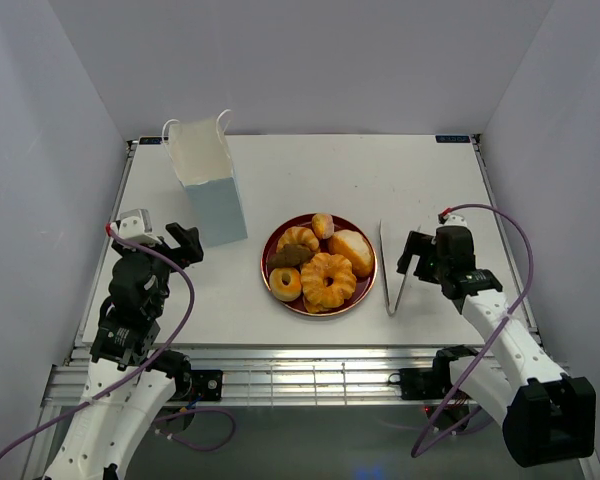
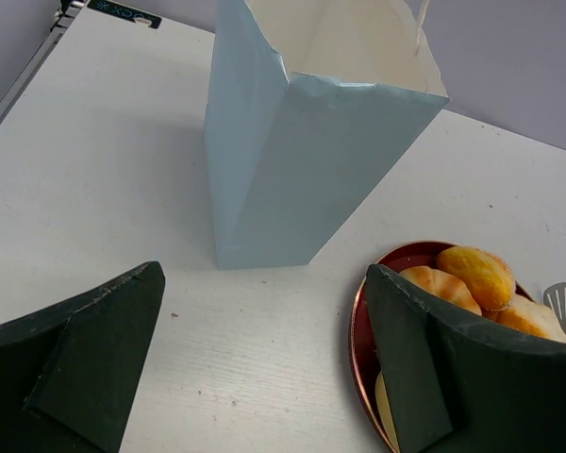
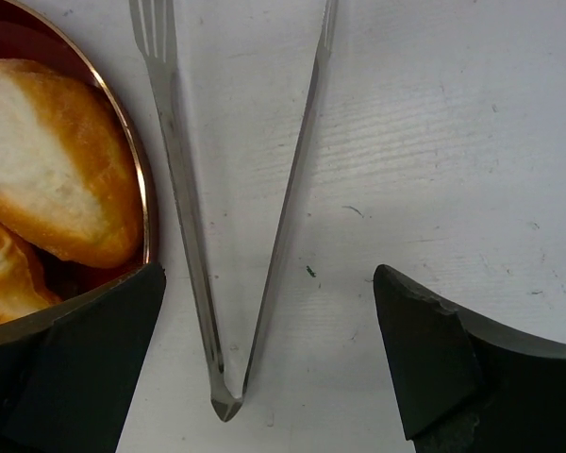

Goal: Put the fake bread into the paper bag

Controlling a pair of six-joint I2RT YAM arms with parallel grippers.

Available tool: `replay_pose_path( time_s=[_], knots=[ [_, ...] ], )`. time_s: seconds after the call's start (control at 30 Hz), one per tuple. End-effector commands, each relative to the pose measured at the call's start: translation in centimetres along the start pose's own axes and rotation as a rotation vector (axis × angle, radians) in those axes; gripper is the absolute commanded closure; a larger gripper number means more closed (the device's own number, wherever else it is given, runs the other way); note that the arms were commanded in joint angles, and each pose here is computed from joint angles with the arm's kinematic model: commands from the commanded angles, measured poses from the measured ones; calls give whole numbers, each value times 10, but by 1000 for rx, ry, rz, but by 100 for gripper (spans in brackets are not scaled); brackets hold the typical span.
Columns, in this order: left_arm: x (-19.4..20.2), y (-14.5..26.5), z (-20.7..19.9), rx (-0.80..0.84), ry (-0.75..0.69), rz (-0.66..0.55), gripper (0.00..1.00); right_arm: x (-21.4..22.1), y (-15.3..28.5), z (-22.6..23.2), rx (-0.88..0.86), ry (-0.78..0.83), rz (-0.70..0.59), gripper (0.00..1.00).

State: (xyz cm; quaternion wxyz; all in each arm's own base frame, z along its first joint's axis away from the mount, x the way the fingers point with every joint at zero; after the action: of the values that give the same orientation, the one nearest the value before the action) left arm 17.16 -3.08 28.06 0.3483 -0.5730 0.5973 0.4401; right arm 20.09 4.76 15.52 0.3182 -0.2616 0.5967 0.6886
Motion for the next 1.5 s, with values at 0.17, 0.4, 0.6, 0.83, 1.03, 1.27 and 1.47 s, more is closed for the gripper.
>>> replay_pose_path(
  time_s=[0.17,0.4,0.6,0.83,1.03,1.27,1.47],
  knots=[
    [1,4,-4,42,7,0,3,7,-16,8,-90,71,92,7],
    [2,4,-4,51,6,2,3,7,-21,15,-121,119,103,7],
    [0,6,-5,55,10,-10,3,16,-28,29,-138,177,143,10],
    [0,6,-5,61,10,-9,3,21,-39,28,-37,208,166,10],
    [0,7,-6,66,9,-9,3,26,-50,27,-6,188,179,10],
    [1,7,-7,75,8,-5,3,32,-59,32,47,153,188,10],
    [1,8,-8,88,9,-6,3,32,-67,37,51,83,164,10]
  ],
)
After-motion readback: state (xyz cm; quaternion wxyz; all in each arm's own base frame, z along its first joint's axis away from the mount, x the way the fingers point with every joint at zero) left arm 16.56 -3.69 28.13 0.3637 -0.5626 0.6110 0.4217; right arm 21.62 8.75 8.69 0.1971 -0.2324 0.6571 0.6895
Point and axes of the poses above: each gripper's point midway between its finger pads, its own y axis back along the fingers, its own z axis along the line the jaws close on, x = y × z, the point moved 8 cm from there along y, back along the fingers, and after that the axes turned 6 degrees about y, right-handed, at the moved point
